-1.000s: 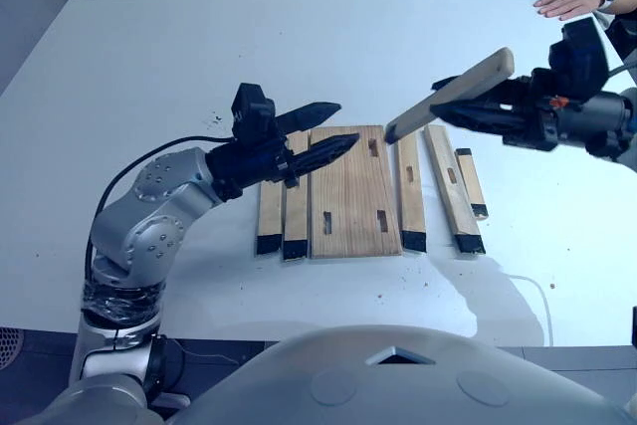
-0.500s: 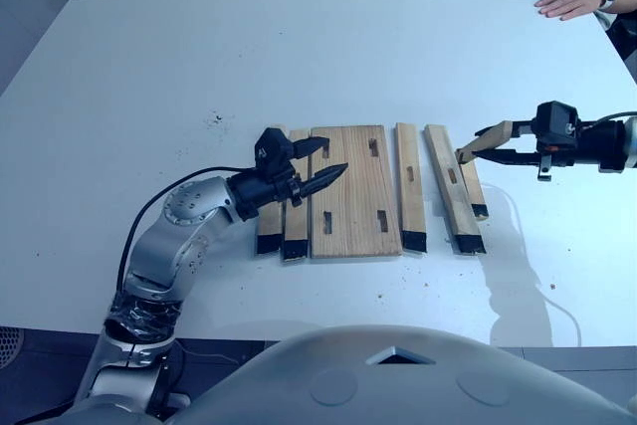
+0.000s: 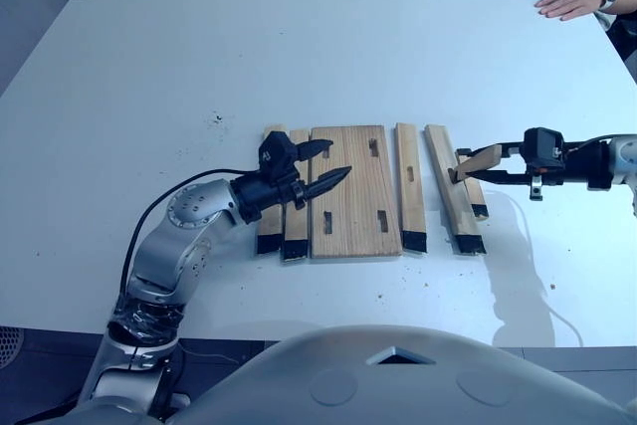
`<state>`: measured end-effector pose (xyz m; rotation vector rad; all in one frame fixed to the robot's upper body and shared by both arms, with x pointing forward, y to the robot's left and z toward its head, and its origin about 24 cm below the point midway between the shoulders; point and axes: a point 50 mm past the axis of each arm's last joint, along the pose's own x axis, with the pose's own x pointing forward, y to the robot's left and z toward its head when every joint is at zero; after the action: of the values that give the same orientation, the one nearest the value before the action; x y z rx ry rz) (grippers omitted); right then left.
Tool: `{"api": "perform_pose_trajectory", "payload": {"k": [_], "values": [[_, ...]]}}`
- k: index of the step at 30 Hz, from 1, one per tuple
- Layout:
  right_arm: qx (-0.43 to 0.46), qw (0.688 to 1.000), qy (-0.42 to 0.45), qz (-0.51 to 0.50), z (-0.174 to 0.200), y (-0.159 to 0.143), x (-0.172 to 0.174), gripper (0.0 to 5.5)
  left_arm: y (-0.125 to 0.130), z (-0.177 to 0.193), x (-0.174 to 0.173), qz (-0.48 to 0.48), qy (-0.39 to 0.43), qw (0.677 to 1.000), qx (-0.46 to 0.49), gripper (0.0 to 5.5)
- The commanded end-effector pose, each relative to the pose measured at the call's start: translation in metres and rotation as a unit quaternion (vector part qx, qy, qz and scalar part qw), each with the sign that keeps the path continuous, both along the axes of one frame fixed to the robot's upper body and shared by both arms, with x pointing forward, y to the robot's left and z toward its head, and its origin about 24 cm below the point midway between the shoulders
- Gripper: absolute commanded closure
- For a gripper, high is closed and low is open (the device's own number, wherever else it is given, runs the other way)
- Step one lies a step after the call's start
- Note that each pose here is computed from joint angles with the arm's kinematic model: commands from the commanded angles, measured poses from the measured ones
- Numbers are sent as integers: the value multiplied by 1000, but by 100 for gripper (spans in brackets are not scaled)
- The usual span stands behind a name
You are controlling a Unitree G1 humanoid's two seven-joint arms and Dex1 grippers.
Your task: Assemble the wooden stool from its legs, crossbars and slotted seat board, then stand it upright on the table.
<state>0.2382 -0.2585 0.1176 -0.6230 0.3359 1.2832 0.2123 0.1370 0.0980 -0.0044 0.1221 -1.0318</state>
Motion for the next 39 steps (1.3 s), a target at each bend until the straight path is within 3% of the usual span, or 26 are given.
{"api": "perform_pose_trajectory", "payload": {"k": [1, 11, 19, 26, 35, 39], "values": [[-3, 1000, 19, 8, -7, 2, -6, 421, 0, 0, -2, -6, 2, 1000, 4, 259], [-19, 993, 110, 33, -18, -5, -24, 421, -2, 1, -5, -20, 7, 1000, 3, 259], [-48, 987, 145, 41, -35, -5, 2, 421, -4, 2, -4, -44, 13, 999, 8, 259], [-43, 982, 179, 42, -55, -4, 0, 421, -3, 0, -7, -57, 25, 998, 18, 259], [-10, 974, 227, -19, -85, -19, -27, 421, 3, -2, -8, -59, 37, 997, 29, 259], [30, 972, 225, -60, -84, -13, -23, 421, 4, -1, -7, -61, 41, 997, 26, 259]]}}
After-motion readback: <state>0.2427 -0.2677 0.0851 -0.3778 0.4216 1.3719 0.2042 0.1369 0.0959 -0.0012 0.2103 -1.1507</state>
